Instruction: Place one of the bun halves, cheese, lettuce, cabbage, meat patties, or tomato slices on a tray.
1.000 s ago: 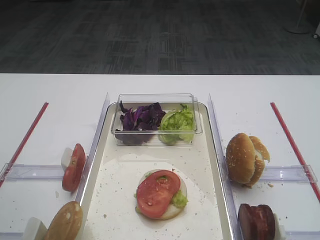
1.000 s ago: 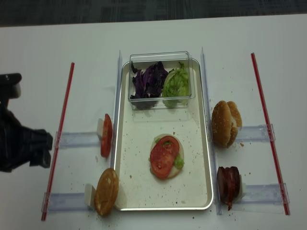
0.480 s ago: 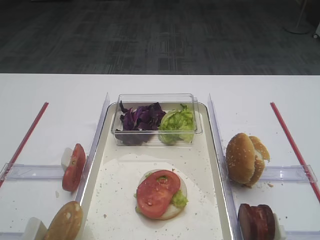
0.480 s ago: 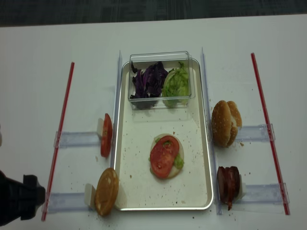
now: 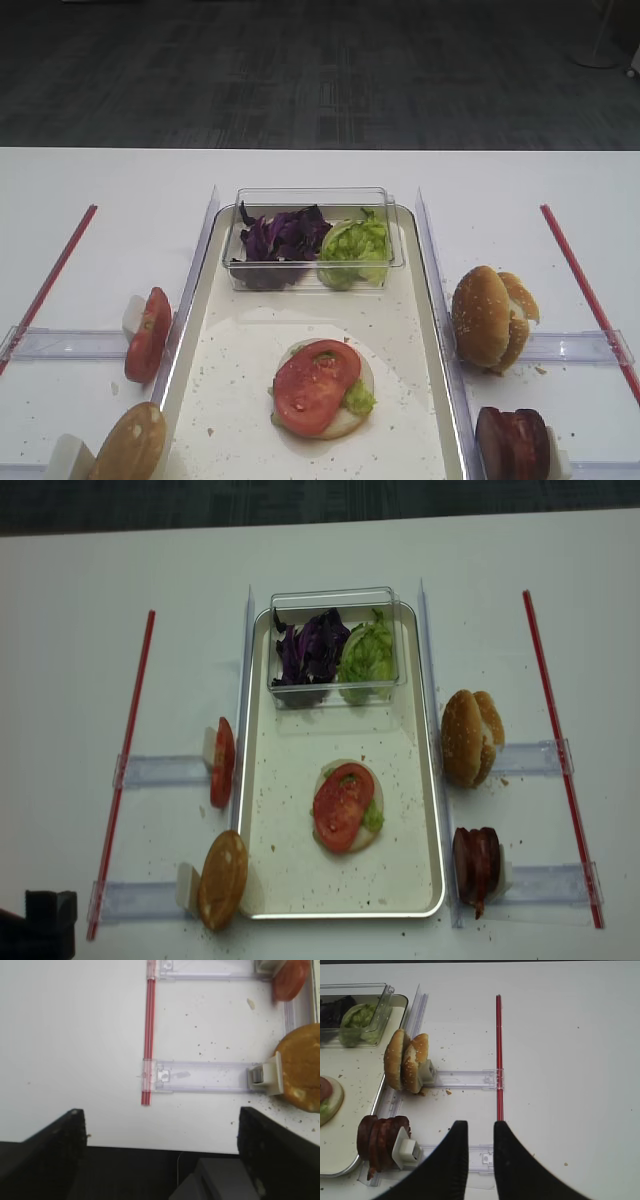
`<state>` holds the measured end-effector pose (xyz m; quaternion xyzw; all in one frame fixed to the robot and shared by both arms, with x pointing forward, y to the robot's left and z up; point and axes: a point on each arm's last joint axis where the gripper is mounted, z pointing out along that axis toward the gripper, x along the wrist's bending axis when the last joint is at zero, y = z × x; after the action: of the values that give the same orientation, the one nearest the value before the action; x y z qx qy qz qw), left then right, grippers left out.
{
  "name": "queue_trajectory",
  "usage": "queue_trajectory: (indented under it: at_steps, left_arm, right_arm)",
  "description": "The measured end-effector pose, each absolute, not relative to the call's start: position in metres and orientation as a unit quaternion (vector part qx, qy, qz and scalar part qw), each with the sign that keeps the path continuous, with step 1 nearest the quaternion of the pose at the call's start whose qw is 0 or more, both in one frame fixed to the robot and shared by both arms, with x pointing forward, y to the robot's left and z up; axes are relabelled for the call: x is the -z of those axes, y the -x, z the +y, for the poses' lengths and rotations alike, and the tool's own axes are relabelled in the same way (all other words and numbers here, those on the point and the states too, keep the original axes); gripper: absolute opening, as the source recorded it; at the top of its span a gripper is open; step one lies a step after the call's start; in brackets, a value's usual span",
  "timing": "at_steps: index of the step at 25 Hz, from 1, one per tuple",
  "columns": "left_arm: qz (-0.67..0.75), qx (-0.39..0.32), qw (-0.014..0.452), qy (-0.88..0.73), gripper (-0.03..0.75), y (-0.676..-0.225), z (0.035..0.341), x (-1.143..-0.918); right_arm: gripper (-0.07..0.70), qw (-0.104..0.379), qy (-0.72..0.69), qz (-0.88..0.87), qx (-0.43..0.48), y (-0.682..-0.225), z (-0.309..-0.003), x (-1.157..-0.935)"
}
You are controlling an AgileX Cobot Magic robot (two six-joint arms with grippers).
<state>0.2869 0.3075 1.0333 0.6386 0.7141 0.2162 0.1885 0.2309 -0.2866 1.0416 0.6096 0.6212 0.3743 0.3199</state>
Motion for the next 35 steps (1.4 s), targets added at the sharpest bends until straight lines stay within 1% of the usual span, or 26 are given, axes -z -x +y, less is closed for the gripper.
queue_trajectory:
  at_steps: [12,17,35]
  left_arm:
    - [0.675,-0.315,0.287,-0.602,0.566,-0.243,0.306,-1.041]
    - [0.660,-0.343,0.316,-0.589,0.567,-0.229,0.305,-1.040]
    - [0.656,-0.348,0.316,-0.590,0.566,-0.227,0.306,-1.040]
  right_arm:
    - [0.176,0.320,-0.610,0.621,-0.374,-0.231,-0.287,-1.042]
    - [0.176,0.320,-0.610,0.621,-0.374,-0.231,-0.287,-1.042]
    - [0.176,0.320,-0.609,0.622,-0.374,-0.231,-0.287,-1.042]
